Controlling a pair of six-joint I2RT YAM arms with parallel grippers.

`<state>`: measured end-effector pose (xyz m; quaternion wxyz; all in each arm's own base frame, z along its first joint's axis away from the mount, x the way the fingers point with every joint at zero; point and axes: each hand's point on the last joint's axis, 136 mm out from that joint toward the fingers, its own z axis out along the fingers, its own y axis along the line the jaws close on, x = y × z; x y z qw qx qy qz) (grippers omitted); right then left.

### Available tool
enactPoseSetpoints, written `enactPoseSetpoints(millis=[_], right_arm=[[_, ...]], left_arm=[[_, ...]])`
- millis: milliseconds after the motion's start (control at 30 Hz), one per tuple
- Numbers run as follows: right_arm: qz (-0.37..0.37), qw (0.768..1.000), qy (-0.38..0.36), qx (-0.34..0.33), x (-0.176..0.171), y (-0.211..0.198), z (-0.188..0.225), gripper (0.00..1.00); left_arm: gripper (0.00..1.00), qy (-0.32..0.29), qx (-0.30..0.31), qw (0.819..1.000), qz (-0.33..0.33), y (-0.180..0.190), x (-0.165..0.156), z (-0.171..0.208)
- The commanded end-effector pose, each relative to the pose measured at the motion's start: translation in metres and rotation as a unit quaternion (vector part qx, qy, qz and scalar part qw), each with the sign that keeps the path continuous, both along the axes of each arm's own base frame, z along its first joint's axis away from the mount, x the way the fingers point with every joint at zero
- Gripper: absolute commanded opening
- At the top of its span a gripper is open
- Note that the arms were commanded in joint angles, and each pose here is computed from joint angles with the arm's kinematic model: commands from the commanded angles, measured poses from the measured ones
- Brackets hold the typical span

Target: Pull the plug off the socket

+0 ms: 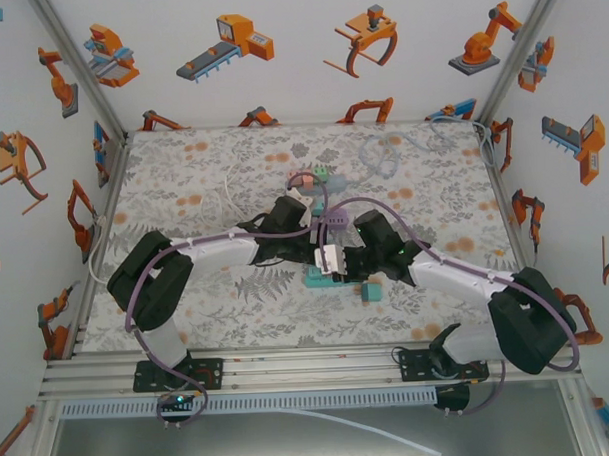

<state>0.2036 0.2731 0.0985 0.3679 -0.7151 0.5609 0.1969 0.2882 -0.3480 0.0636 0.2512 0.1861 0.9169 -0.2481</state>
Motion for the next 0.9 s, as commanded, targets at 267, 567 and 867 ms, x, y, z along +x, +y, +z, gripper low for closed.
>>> enactPoseSetpoints(millis=[267,567,867], right_arm=[[0.068,0.993,-0.080,0.055,-0.011,0.019,0.044,0.00],[0.060,0.994,-0.067,0.066,-0.009,0.023,0.023,0.00],[0.055,0.992,-0.070,0.088,0.000,0.033,0.036,0.00]], left_arm=[[0.77,0.036,0.185,0.982,0.027,0.073,-0.021,-0.078],[0.80,0.114,0.144,0.980,-0.079,0.039,-0.052,-0.090],[0.73,0.119,0.218,0.968,-0.029,0.076,-0.046,-0.104]])
